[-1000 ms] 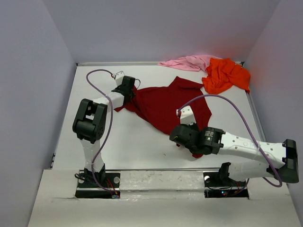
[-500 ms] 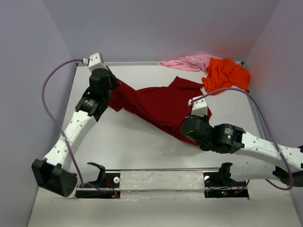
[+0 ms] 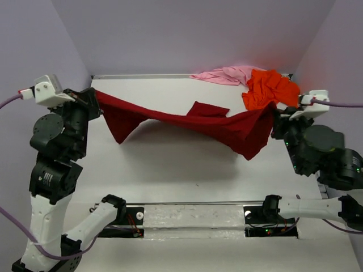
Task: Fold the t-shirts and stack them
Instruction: Flatten out the crumpled T-shirt at the center of the board.
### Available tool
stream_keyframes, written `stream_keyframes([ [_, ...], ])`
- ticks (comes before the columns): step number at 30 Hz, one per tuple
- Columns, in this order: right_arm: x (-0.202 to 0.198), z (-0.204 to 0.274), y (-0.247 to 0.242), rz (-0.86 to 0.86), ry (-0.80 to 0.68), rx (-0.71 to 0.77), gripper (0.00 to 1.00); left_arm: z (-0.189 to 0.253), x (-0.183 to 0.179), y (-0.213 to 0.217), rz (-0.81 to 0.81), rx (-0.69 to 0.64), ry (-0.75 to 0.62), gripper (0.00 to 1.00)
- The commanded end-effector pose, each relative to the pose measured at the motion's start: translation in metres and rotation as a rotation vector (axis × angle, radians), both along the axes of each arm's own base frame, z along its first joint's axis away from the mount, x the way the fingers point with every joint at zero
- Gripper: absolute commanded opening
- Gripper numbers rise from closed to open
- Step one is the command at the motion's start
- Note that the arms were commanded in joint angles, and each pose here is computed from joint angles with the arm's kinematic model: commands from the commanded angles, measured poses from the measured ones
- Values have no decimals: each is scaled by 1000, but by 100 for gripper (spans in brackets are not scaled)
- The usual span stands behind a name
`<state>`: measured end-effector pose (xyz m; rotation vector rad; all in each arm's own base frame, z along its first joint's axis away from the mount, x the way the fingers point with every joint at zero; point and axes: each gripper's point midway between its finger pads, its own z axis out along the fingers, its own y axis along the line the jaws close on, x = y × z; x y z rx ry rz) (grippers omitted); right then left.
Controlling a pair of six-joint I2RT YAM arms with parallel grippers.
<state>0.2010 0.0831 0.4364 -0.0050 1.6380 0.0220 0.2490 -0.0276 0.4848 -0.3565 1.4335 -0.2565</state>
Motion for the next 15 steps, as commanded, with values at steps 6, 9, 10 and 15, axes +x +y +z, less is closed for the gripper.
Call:
stream_keyframes([
  [6, -20, 130, -77, -37, -234, 191, 0, 87, -62, 19, -24, -93, -242, 0],
  [9, -24, 155, -91, -39, -271, 219, 0, 111, -79, 11, -109, -150, -316, 0],
  [10, -22, 162, -86, -42, -278, 212, 0, 122, -81, 7, -134, -153, -334, 0],
  [15, -21, 204, -89, -79, -417, 174, 0, 145, -69, -11, -203, -148, -360, 0],
])
